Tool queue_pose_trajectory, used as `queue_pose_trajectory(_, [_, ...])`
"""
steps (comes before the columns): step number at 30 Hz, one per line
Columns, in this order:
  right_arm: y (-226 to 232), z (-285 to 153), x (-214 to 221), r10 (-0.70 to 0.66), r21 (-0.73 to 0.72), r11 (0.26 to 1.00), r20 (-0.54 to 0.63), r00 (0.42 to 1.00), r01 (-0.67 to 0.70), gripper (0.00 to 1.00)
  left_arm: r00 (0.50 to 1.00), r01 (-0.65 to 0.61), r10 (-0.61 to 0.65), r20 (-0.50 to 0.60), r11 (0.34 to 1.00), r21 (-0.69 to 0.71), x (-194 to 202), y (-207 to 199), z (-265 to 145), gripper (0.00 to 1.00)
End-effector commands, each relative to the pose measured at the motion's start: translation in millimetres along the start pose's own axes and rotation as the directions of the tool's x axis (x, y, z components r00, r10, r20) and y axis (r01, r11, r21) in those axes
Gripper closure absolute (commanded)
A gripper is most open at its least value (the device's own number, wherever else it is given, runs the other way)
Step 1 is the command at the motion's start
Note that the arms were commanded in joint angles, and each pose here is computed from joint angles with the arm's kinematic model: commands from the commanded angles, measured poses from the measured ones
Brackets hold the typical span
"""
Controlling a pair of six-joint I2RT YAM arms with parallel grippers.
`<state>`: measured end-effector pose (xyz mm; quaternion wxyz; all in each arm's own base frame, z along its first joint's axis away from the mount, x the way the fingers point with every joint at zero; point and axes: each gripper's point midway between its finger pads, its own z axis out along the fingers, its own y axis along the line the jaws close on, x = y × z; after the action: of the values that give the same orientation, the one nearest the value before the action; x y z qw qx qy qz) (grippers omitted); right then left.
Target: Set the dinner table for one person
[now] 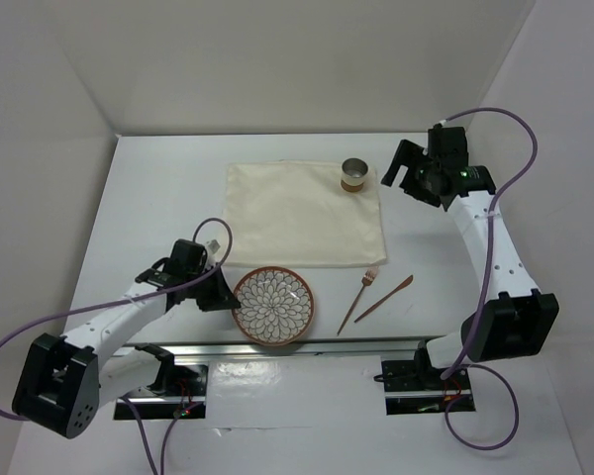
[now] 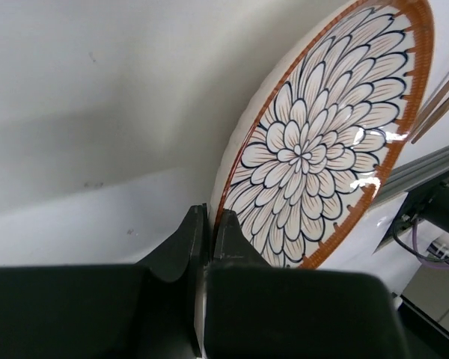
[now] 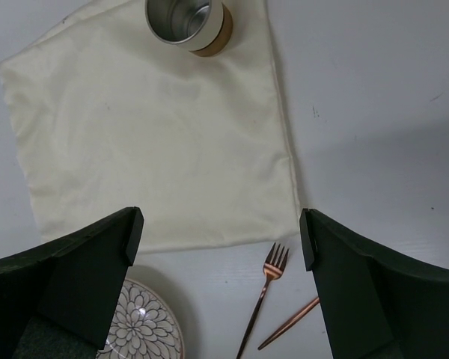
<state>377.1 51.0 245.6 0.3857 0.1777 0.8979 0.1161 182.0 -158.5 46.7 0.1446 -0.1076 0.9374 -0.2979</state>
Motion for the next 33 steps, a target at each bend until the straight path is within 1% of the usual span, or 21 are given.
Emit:
queue_pose_trajectory(1, [-1.4,-11.9,-14.7,-0.009,0.005,1.000,0.069,0.998,0.008,0.01,0.991,-0.113,0.105,0.079,0.989,0.098,-25.9,-44.3,-32.3,1.00])
queue_pose_trajectory(2, [-4.0,-11.7,-16.2,0.003,0.022,1.000,0.078,0.997,-0.005,0.01,0.989,-0.129,0.121,0.085,0.987,0.100,-29.6,-49.5,-37.7,1.00])
queue_pose_trajectory(3, [-4.0,-11.7,-16.3,0.004,0.022,1.000,0.078,0.997,-0.005,0.03,0.983,-0.154,0.142,0.114,0.982,0.110,-39.0,-64.3,-53.6,1.00])
queue_pose_trajectory(5, [-4.8,-18.4,-26.2,0.010,0.012,1.000,0.134,0.991,-0.012,0.03,0.975,-0.166,0.153,0.160,0.984,0.070,-53.9,-72.6,-70.0,1.00])
queue_pose_trajectory(6, [-6.9,-15.9,-22.3,0.010,0.018,1.000,0.124,0.992,-0.012,0.03,0.963,-0.180,0.164,0.213,0.982,0.062,-68.7,-86.3,-86.8,1.00])
queue_pose_trajectory(8, [-5.7,-15.7,-24.6,0.010,0.013,1.000,0.133,0.991,-0.012,0.03,0.943,-0.202,0.177,0.282,0.978,0.062,-85.8,-101.7,-104.0,1.00])
queue_pose_trajectory(9, [-6.8,-15.8,-22.6,0.010,0.017,1.000,0.125,0.992,-0.012,0.03,0.940,-0.212,0.186,0.285,0.975,0.060,-93.1,-107.5,-104.8,1.00])
queue_pose_trajectory(10, [-8.8,-12.2,-18.7,0.009,0.027,1.000,0.106,0.994,-0.012,0.03,0.923,-0.228,0.189,0.335,0.971,0.078,-111.9,-124.6,-118.1,1.00])
queue_pose_trajectory(11, [-9.2,-12.2,-18.6,0.000,0.028,1.000,0.106,0.994,-0.003,0.03,0.922,-0.228,0.190,0.337,0.970,0.079,-120.1,-130.9,-118.2,1.00])
queue_pose_trajectory(13, [-11.0,-8.6,-11.7,0.000,0.028,1.000,0.086,0.996,-0.002,0.03,0.934,-0.208,0.171,0.313,0.974,0.088,-144.9,-144.5,-106.5,1.00])
queue_pose_trajectory(16, [-16.0,-4.5,1.7,0.000,0.033,0.999,0.054,0.999,-0.002,0.03,0.927,-0.215,0.154,0.343,0.965,0.148,-179.1,-170.2,-91.5,1.00])
queue_pose_trajectory(17, [-16.7,-4.8,7.3,0.000,0.027,1.000,0.042,0.999,-0.001,0.03,0.935,-0.202,0.149,0.322,0.970,0.138,-190.6,-167.0,-69.8,1.00])
queue_pose_trajectory(19, [-18.4,-6.1,10.8,0.000,0.029,1.000,0.040,0.999,-0.001,0.03,0.934,-0.202,0.142,0.329,0.967,0.157,-209.3,-174.4,-52.4,1.00])
queue_pose_trajectory(20, [-22.7,-7.4,11.1,-0.005,0.035,0.999,0.042,0.999,0.003,0.03,0.928,-0.212,0.145,0.344,0.963,0.165,-222.7,-184.4,-52.1,1.00])
queue_pose_trajectory(21, [-24.2,-7.9,14.2,-0.004,0.041,0.999,0.030,1.000,0.003,0.03,0.943,-0.185,0.135,0.303,0.972,0.144,-229.9,-176.0,-27.1,1.00])
queue_pose_trajectory(23, [-26.8,-9.6,18.8,-0.013,0.047,0.999,0.019,1.000,0.012,0.03,0.943,-0.197,0.135,0.305,0.963,0.183,-245.8,-190.1,-17.9,1.00])
queue_pose_trajectory(25, [-32.2,-11.9,21.5,-0.006,0.058,0.998,0.013,1.000,0.005,0.03,0.954,-0.168,0.116,0.276,0.971,0.171,-255.3,-182.8,9.2,1.00])
queue_pose_trajectory(28, [-37.6,-10.6,28.0,-0.015,0.073,0.997,0.002,1.000,0.015,0.03,0.952,-0.166,0.105,0.287,0.966,0.198,-271.8,-190.8,23.4,1.00])
queue_pose_trajectory(29, [-43.4,-8.0,32.5,-0.008,0.086,0.996,-0.010,1.000,0.009,0.03,0.959,-0.151,0.098,0.265,0.971,0.186,-274.1,-183.7,39.5,1.00])
queue_pose_trajectory(30, [-44.4,-8.4,34.6,-0.007,0.090,0.996,-0.018,1.000,0.009,0.03,0.955,-0.160,0.102,0.277,0.968,0.193,-282.0,-189.3,40.1,1.00])
queue_pose_trajectory(33, [-49.2,-2.7,49.8,-0.004,0.095,0.995,-0.060,0.998,0.010,0.03,0.965,-0.136,0.091,0.244,0.975,0.174,-285.0,-179.8,61.4,1.00])
